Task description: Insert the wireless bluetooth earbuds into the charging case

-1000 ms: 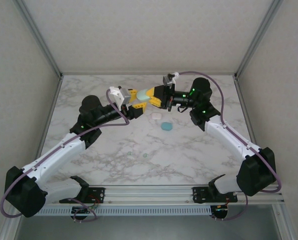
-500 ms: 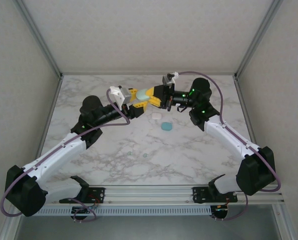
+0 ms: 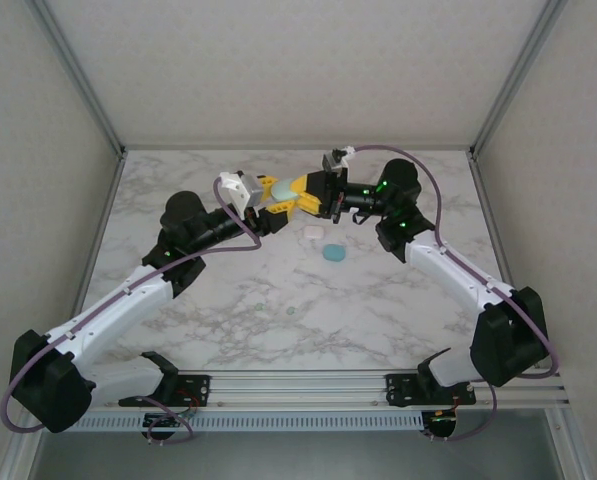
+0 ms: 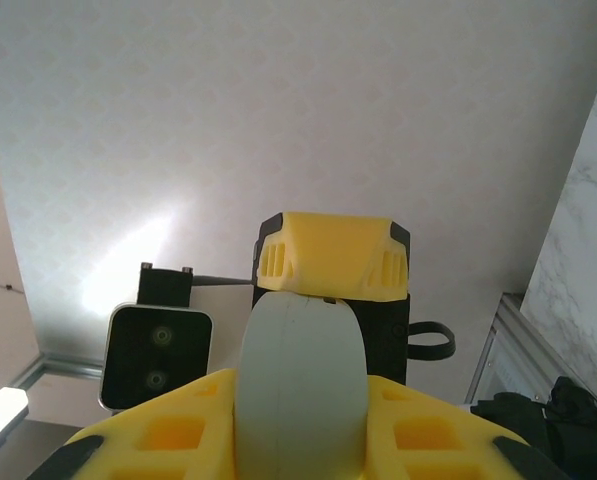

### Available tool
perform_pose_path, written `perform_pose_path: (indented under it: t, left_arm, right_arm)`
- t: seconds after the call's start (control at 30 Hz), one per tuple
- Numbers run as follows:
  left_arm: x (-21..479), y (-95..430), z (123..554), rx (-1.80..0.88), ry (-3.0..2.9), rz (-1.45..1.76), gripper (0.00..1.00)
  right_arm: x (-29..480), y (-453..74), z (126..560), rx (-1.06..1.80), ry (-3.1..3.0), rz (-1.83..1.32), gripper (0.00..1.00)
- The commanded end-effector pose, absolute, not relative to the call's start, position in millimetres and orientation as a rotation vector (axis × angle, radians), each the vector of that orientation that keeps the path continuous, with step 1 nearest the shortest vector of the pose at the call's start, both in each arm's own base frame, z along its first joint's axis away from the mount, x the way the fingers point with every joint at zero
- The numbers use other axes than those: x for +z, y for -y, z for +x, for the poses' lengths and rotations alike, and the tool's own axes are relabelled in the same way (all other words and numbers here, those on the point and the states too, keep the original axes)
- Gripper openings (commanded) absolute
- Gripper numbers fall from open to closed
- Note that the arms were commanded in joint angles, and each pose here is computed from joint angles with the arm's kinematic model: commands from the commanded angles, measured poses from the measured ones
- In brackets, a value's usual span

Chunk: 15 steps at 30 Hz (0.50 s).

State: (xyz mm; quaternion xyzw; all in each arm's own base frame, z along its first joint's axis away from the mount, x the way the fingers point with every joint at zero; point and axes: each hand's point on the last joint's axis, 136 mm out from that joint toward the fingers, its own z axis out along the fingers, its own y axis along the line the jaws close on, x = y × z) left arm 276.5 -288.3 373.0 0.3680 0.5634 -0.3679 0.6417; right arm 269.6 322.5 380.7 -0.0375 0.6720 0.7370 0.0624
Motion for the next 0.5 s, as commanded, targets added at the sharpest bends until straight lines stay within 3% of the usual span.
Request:
perform_pose_path:
  t: [0.0,0.47]
  left_arm:
    - [377.9,298.9,266.3,-0.860,-1.251,0.900,0.50]
    - [377.4,299.4,265.8,-0.834,-1.249,0.924,0.51]
  right_arm:
    - [385.1,-325.5,270.6,2.250,-1.988,-0.117,0.18]
    - [388.3,-326.7,274.3,2.302,-1.950,-0.096,0.17]
